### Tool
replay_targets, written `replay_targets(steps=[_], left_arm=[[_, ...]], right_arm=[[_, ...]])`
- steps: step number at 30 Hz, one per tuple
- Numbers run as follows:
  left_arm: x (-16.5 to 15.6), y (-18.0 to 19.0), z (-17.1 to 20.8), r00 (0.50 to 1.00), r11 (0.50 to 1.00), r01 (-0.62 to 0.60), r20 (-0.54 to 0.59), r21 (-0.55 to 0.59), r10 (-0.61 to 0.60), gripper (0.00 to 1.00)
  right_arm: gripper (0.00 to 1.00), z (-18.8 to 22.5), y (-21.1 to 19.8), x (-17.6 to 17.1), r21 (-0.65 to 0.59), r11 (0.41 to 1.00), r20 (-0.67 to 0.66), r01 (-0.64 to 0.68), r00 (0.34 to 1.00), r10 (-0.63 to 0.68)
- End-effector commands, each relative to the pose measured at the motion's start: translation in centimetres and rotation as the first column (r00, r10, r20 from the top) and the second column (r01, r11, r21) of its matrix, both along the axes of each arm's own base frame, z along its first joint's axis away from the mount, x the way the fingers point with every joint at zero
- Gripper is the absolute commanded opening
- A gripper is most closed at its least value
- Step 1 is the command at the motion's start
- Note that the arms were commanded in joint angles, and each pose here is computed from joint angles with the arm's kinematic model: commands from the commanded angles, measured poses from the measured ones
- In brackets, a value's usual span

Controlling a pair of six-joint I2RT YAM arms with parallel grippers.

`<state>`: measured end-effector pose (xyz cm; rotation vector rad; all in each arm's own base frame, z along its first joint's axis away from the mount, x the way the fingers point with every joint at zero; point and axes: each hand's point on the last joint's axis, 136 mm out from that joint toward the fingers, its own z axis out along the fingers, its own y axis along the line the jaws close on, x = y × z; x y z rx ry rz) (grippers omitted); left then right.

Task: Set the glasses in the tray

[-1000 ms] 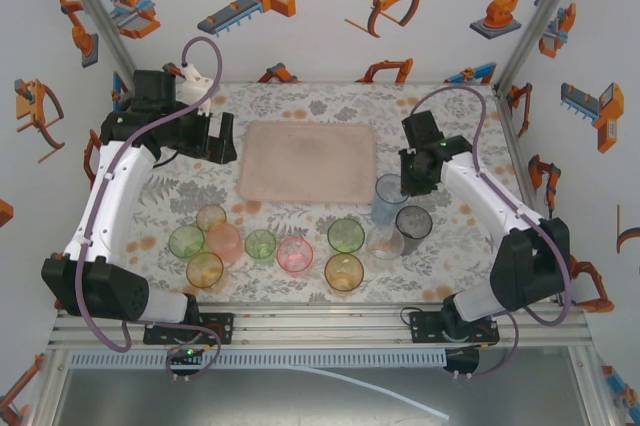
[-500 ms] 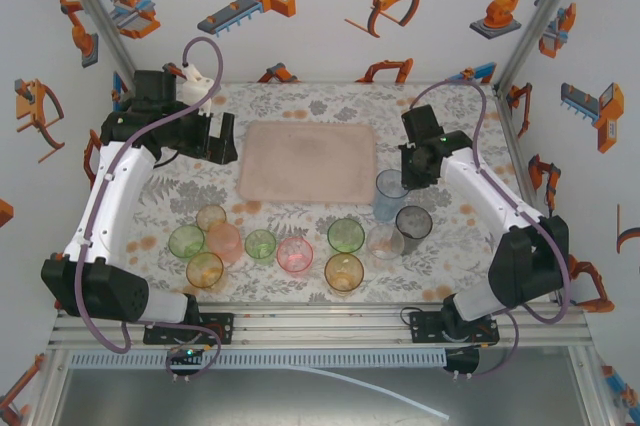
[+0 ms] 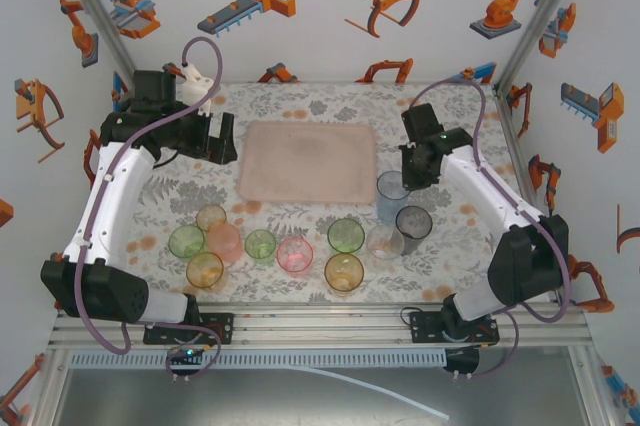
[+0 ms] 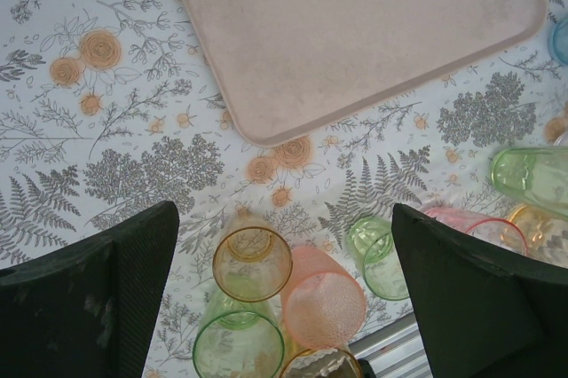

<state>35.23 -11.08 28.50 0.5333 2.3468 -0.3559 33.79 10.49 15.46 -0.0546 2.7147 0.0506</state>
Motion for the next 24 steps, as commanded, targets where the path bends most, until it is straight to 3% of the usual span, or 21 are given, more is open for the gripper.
replay_targets(steps=[1, 24], left_arm=[[-0.8, -0.3, 1.0, 1.000, 1.000, 0.014, 0.014, -0.012, -0.014, 0.97], [-1.1, 0.0, 1.1, 1.000, 1.000, 0.012, 0.013, 0.002, -0.013, 0.97]], right_arm=[[0.01, 1.7, -0.1, 0.5, -0.024, 1.000, 0.035, -0.010, 0.999, 0.011], [0.00, 7.2, -0.2, 2.6, -0.050, 0.999, 0.139, -0.022, 0.990, 0.029]])
